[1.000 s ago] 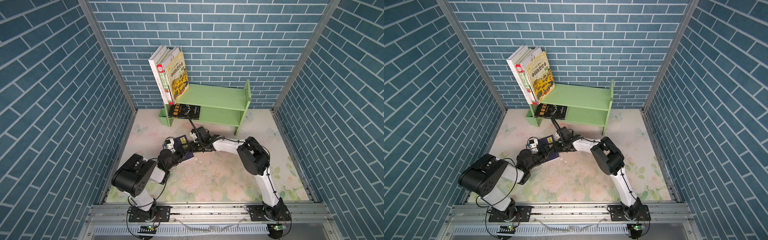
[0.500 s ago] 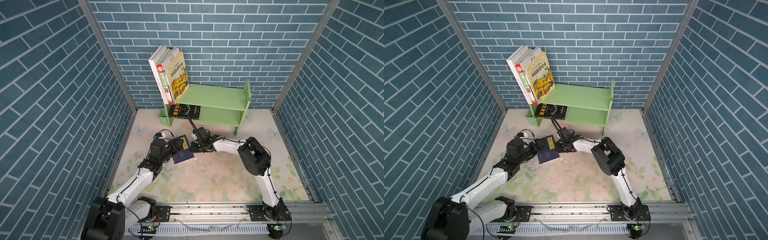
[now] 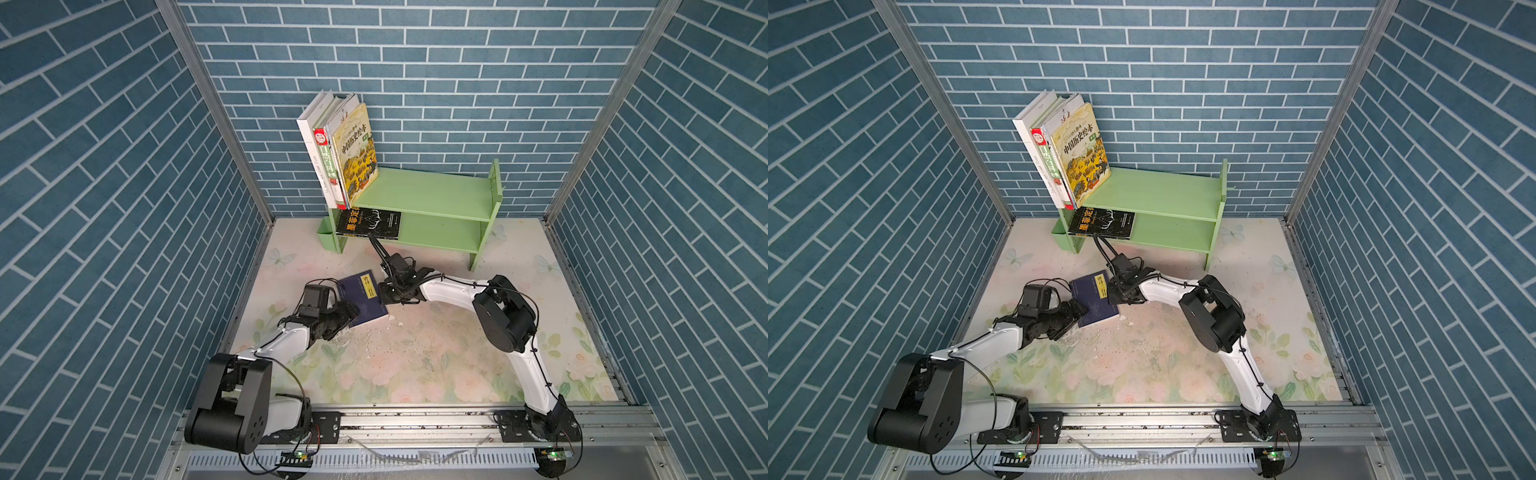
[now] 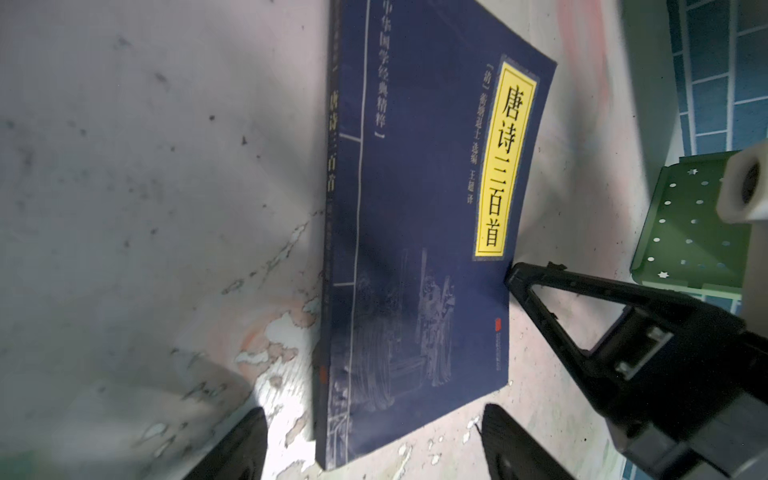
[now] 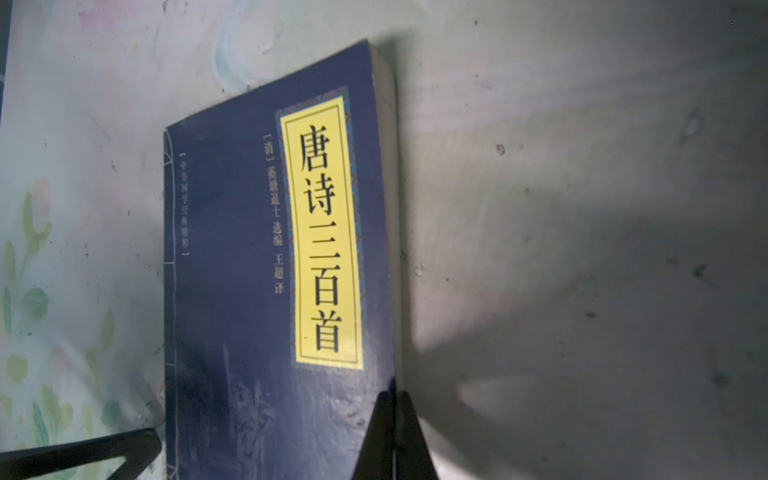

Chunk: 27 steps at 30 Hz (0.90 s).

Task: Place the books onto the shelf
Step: 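Carry the upright dark blue book with both grippers to the shelf's lower tier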

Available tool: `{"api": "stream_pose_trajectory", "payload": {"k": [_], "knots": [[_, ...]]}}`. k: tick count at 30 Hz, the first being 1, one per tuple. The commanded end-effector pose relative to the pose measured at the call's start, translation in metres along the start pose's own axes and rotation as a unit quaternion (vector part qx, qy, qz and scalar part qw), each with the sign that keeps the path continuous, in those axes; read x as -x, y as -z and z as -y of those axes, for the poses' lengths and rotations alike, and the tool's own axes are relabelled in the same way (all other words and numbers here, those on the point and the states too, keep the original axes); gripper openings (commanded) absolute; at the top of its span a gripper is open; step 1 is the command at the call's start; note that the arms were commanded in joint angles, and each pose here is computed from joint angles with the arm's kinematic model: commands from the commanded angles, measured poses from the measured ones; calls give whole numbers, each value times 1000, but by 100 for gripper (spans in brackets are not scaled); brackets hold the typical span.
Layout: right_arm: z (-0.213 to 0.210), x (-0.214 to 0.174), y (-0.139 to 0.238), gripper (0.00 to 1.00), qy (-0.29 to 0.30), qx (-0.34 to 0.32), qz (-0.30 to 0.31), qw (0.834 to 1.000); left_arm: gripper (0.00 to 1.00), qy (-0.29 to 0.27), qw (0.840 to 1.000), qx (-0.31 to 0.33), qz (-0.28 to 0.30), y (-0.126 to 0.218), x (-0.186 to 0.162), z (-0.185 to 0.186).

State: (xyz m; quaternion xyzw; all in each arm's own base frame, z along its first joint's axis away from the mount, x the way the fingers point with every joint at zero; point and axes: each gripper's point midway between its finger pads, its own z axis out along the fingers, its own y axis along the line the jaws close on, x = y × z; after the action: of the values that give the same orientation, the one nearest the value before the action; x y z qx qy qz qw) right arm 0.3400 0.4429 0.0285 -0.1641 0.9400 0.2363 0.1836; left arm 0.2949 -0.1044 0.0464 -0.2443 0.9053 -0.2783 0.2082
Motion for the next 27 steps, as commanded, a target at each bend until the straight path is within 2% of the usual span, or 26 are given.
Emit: {"api": "stream_pose_trajectory", "payload": {"k": [1,4,9,15,19,21,23,27], "knots": [[66,-71,-35,5,6,-116,-103,988,84,-1,1000,14,-6,-3,1,-5],[71,-80,-39,1,15,-132,-115,985,84,7,1000,20,-23,-13,-5,-12],[73,-90,-43,0,17,-136,-133,982,84,18,999,18,-46,-29,-9,-19],[69,-103,-51,0,15,-122,-159,980,82,44,994,-98,-28,-33,3,19],[70,-113,-56,0,12,-119,-175,977,80,45,981,-186,6,-16,20,51],[70,-114,-57,0,12,-120,-176,977,77,43,977,-210,19,-7,28,60],[70,-113,-56,0,13,-120,-177,977,70,40,975,-217,24,-3,33,65],[63,-112,-56,0,12,-104,-179,978,41,29,978,-208,19,-4,33,63]]}}
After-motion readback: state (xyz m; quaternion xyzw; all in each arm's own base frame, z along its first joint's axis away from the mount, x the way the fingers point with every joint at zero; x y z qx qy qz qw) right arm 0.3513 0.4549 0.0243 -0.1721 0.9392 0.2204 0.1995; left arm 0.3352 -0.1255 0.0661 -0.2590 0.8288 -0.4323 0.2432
